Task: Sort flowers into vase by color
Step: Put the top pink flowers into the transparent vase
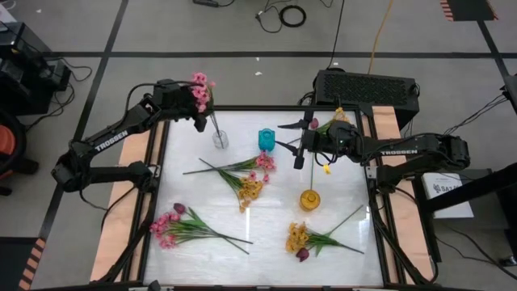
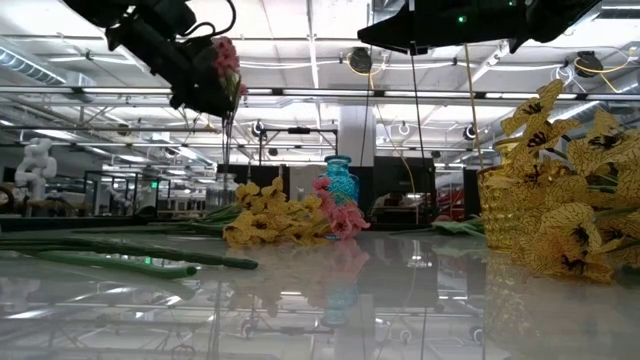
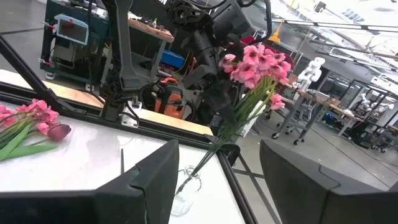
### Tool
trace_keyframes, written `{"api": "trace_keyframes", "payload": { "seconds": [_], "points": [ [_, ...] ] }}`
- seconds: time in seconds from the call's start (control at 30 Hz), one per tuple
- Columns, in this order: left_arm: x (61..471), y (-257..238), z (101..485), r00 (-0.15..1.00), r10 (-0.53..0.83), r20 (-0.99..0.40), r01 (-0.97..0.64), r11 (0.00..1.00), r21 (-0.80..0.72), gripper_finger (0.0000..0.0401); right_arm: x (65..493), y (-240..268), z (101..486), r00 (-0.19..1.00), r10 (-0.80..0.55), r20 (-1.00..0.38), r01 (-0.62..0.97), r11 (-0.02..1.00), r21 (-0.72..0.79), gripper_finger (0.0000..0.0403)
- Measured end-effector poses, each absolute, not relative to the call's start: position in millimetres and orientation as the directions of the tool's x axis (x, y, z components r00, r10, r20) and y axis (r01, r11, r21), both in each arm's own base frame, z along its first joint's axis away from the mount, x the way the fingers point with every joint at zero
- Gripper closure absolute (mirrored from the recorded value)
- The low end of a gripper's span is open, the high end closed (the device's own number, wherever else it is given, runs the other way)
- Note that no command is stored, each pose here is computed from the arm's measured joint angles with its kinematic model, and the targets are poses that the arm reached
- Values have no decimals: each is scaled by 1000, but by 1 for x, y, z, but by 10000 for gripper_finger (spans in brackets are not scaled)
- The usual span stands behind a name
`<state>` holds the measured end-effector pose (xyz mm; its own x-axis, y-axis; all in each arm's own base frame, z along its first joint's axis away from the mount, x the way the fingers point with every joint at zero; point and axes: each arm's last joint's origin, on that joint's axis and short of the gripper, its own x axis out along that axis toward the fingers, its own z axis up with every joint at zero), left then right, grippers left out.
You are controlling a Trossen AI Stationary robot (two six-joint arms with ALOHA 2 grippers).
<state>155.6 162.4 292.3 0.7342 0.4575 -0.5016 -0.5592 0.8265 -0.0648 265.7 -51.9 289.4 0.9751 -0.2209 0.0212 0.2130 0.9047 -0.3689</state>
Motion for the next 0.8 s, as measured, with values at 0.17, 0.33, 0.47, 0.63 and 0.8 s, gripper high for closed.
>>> {"api": "trace_keyframes", "payload": {
  "seconds": [0.17, 0.33, 0.47, 0.63, 0.8],
  "points": [
    [155, 161, 289, 721, 441, -534, -553, 831, -59, 156, 266, -52, 289, 975, -221, 21, 213, 905, -369, 186],
    [154, 160, 287, 712, 432, -553, -551, 832, -59, 123, 266, -52, 289, 975, -221, 19, 212, 905, -369, 186],
    [154, 160, 287, 712, 433, -554, -552, 832, -59, 113, 266, -52, 289, 975, -221, 19, 212, 905, -369, 186],
    [149, 155, 293, 719, 446, -534, -546, 837, -37, 113, 266, -52, 288, 975, -221, 6, 207, 905, -370, 186],
    [140, 144, 302, 727, 456, -514, -542, 840, -21, 113, 266, -52, 287, 975, -221, 1, 206, 905, -372, 186]
  ]
}}
